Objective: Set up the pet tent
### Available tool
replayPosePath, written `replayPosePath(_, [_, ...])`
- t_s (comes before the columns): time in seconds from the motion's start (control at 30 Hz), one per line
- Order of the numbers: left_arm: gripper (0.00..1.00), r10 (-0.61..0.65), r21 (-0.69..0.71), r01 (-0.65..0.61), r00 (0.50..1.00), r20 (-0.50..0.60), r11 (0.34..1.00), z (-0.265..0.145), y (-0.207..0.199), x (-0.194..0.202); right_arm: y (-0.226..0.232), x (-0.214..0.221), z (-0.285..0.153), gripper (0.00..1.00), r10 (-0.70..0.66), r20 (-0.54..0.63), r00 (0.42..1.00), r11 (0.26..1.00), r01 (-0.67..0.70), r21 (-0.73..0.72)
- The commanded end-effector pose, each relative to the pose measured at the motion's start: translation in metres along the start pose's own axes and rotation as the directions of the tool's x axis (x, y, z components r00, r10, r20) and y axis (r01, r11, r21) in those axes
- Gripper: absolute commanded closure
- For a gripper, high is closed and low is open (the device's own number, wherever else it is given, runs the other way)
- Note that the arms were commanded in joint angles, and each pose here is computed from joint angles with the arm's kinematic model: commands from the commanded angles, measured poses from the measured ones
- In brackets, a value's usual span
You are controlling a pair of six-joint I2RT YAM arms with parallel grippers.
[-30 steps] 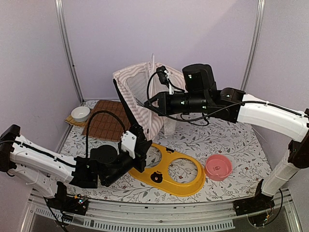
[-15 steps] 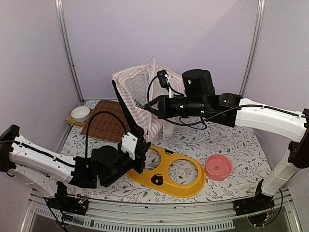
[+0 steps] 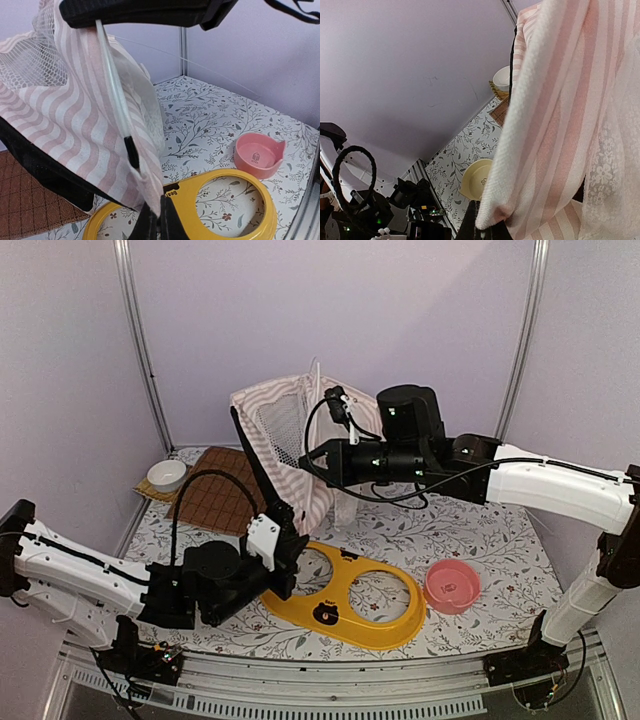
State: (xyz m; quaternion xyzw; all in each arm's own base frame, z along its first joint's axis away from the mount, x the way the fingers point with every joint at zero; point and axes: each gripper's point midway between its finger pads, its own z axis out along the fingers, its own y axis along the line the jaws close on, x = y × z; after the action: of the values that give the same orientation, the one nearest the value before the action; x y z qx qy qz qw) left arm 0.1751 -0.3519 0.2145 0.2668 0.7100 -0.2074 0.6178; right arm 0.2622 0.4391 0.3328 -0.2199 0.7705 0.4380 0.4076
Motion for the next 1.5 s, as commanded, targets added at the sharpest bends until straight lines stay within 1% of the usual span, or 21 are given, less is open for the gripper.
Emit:
replayPosePath(0.0, [1.0,0.166,0.216,-0.121,0.965,-0.203,0.969,-0.018,-0.032,0.074,-0.03,-0.122,-0.051,1.0,-0.055,0.426,0.903,0.991,-0.001,0.13])
replayPosePath(0.4, [1.0,0.137,0.18,-0.099,0.967,-0.216,0.979,-0.007,-0.019,0.073,-0.034,-0.105,-0.045,1.0,-0.036,0.376,0.926,0.992,-0.011,0.123])
replayPosePath(0.53, [1.0,0.135,0.204,-0.093,0.969,-0.204,0.974,-0.008,-0.023,0.069,-0.04,-0.104,-0.046,1.0,-0.039,0.382,0.923,0.989,-0.019,0.145])
replayPosePath(0.77, [1.0,0.145,0.22,-0.102,0.972,-0.187,0.97,-0.007,-0.027,0.063,-0.033,-0.104,-0.032,1.0,-0.025,0.371,0.928,0.995,-0.012,0.097])
replayPosePath(1.0, [1.0,0.083,0.192,-0.053,0.985,-0.154,0.98,-0.006,-0.017,0.042,-0.042,-0.088,-0.027,1.0,-0.007,0.352,0.936,0.994,-0.032,0.107])
replayPosePath(1.17, [1.0,0.063,0.212,-0.033,0.989,-0.133,0.977,-0.006,-0.017,0.032,-0.047,-0.08,-0.027,1.0,0.005,0.353,0.936,0.994,-0.044,0.103])
replayPosePath(1.33, [1.0,0.058,0.2,-0.029,0.989,-0.139,0.979,-0.001,-0.013,0.032,-0.041,-0.072,-0.019,1.0,0.023,0.325,0.946,0.996,-0.049,0.071])
replayPosePath(1.47, [1.0,0.006,0.171,0.022,0.988,-0.157,0.985,0.005,0.001,0.033,-0.04,-0.065,-0.018,1.0,0.026,0.307,0.952,0.997,-0.048,0.064])
